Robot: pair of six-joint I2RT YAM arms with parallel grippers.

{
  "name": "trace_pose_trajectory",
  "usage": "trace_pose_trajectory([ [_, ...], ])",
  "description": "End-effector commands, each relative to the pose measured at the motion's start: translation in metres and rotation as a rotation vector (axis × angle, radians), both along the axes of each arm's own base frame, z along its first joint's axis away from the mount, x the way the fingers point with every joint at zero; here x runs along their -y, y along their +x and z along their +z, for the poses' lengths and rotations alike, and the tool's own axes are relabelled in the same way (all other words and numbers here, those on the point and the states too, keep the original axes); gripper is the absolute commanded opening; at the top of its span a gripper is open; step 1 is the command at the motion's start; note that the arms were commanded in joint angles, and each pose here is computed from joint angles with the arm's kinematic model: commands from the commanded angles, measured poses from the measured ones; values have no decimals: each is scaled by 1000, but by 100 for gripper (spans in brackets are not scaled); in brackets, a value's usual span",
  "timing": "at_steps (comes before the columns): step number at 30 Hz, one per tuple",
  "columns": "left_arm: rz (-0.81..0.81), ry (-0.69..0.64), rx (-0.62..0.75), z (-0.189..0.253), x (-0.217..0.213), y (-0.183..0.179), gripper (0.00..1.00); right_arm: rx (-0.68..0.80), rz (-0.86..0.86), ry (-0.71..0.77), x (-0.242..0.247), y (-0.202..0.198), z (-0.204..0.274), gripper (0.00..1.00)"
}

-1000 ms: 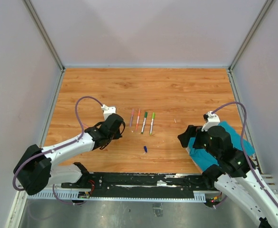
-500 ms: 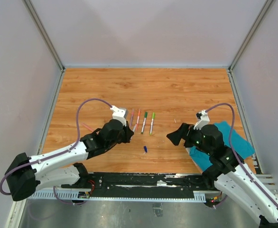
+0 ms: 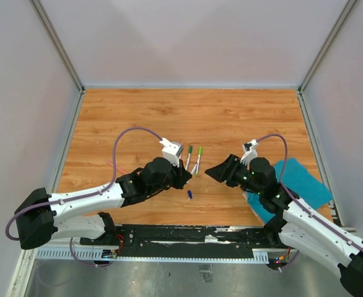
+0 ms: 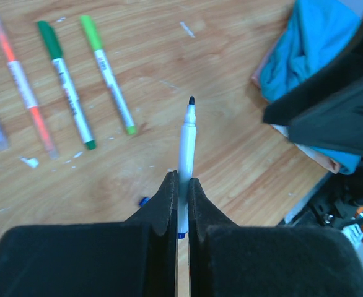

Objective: Insert the pens into the pen caps
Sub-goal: Adjust the pen.

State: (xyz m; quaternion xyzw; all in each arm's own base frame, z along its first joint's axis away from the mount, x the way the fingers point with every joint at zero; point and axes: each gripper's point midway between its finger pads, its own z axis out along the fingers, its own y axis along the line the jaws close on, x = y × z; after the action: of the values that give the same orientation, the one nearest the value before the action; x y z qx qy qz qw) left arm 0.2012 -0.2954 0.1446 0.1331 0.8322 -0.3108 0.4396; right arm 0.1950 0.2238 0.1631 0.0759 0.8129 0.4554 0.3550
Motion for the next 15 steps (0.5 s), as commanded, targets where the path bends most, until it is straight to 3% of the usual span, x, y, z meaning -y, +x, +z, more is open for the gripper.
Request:
trace_pose_trajectory([
  [1,-55,-91,60,34,32,-6,0,42,-6,111,-20,4,23,55],
  [15,-105,-103,83,42,55,-17,1,1,-27,97,-27,4,10,39],
])
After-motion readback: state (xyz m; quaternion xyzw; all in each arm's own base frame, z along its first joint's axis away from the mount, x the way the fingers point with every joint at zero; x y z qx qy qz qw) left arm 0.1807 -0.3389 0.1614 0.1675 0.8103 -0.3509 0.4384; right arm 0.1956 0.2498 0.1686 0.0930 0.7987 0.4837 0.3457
